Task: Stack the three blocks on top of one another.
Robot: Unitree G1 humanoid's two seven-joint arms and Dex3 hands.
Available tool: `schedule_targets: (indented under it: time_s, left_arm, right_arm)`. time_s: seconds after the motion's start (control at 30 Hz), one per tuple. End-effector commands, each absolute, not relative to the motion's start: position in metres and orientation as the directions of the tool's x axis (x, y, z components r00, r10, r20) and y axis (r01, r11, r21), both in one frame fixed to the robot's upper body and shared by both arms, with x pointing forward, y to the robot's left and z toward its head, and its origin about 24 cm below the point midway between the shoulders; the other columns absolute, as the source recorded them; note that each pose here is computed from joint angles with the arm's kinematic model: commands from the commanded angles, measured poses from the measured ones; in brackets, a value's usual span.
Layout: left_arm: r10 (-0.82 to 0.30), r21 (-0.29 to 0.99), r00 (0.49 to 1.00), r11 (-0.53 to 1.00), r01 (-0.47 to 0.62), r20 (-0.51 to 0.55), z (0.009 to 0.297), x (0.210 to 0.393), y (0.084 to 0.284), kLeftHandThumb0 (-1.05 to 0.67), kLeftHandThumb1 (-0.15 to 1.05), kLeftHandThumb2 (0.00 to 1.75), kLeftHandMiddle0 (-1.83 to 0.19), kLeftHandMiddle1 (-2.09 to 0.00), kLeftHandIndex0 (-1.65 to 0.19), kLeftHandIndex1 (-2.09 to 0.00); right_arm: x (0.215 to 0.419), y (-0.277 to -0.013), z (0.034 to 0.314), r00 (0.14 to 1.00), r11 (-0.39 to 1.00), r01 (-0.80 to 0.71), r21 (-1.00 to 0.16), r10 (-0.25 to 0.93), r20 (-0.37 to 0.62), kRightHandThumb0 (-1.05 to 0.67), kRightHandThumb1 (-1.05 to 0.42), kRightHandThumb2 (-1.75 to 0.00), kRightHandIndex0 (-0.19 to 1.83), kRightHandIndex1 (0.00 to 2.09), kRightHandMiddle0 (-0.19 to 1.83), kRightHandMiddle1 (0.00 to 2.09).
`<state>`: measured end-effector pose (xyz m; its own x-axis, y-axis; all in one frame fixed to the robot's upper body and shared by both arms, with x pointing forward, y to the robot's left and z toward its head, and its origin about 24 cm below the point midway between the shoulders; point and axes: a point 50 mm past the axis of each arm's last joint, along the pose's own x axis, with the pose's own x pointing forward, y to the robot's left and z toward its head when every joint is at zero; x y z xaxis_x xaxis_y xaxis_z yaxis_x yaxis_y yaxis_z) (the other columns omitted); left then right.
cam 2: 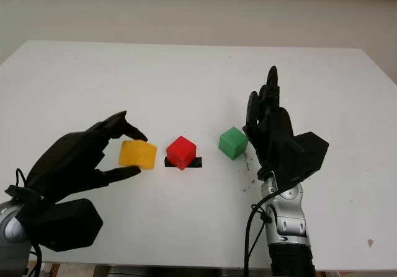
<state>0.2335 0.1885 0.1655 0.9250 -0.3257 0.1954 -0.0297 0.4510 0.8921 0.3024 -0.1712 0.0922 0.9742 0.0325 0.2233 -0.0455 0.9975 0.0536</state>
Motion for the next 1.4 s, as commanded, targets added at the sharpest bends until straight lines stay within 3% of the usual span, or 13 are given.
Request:
schedule_targets:
  time_s: [0.0,0.23,0.4,0.6,0.73,1.0,1.2,1.37]
  left_arm:
    - [-0.339,0.881,0.903,0.467,-0.081,0.263,0.182,0.238,0.188,-0.4,1.05,0.21,-0.16,-0.06,-0.18,-1.26]
    - [-0.397,0.81,0.835,0.58,-0.092,0.38,0.208,0.26,0.18,-0.36,1.05,0.18,-0.21,-0.06,-0.25,-1.26]
    - [-0.439,0.814,0.817,0.577,-0.062,0.373,0.214,0.278,0.173,-0.37,1.05,0.16,-0.24,-0.06,-0.29,-1.33]
    - [-0.523,0.903,0.829,0.427,0.053,0.199,0.232,0.312,0.161,-0.44,1.05,0.21,-0.23,-0.06,-0.31,-1.36]
    - [-0.591,0.945,0.798,0.313,0.089,0.121,0.244,0.326,0.146,-0.41,1.05,0.16,-0.26,-0.06,-0.33,-1.34]
    - [-0.652,0.974,0.746,0.048,0.221,-0.137,0.254,0.346,0.121,-0.42,1.05,0.13,-0.24,-0.05,-0.38,-1.22]
    - [-0.668,0.968,0.705,-0.112,0.224,-0.24,0.258,0.355,0.109,-0.42,1.05,0.1,-0.31,-0.06,-0.45,-1.04]
    - [-0.681,0.953,0.669,-0.176,0.248,-0.3,0.265,0.356,0.105,-0.41,1.05,0.1,-0.31,-0.06,-0.44,-1.1]
  right_arm:
    - [0.303,-0.17,0.096,0.968,0.997,-0.048,0.054,0.033,0.248,-0.73,-1.05,-0.64,-0.19,0.0,-0.19,0.0]
    - [0.304,-0.169,0.098,0.966,0.998,-0.043,0.045,0.031,0.255,-0.74,-1.05,-0.64,-0.19,0.0,-0.19,0.0]
    - [0.303,-0.169,0.097,0.968,0.997,-0.048,0.054,0.033,0.249,-0.73,-1.05,-0.65,-0.19,0.0,-0.19,0.0]
    - [0.302,-0.171,0.096,0.968,0.997,-0.048,0.053,0.034,0.247,-0.72,-1.05,-0.65,-0.19,0.0,-0.19,0.0]
    - [0.303,-0.172,0.096,0.969,0.997,-0.044,0.061,0.028,0.246,-0.73,-1.05,-0.64,-0.19,0.0,-0.19,0.0]
    - [0.304,-0.17,0.095,0.968,0.997,-0.051,0.055,0.036,0.247,-0.73,-1.05,-0.65,-0.19,0.0,-0.19,0.0]
    - [0.304,-0.17,0.097,0.967,0.997,-0.058,0.041,0.046,0.25,-0.73,-1.05,-0.67,-0.19,0.0,-0.19,0.0]
    - [0.302,-0.168,0.095,0.969,0.997,-0.056,0.058,0.04,0.243,-0.72,-1.05,-0.66,-0.19,0.0,-0.19,0.0]
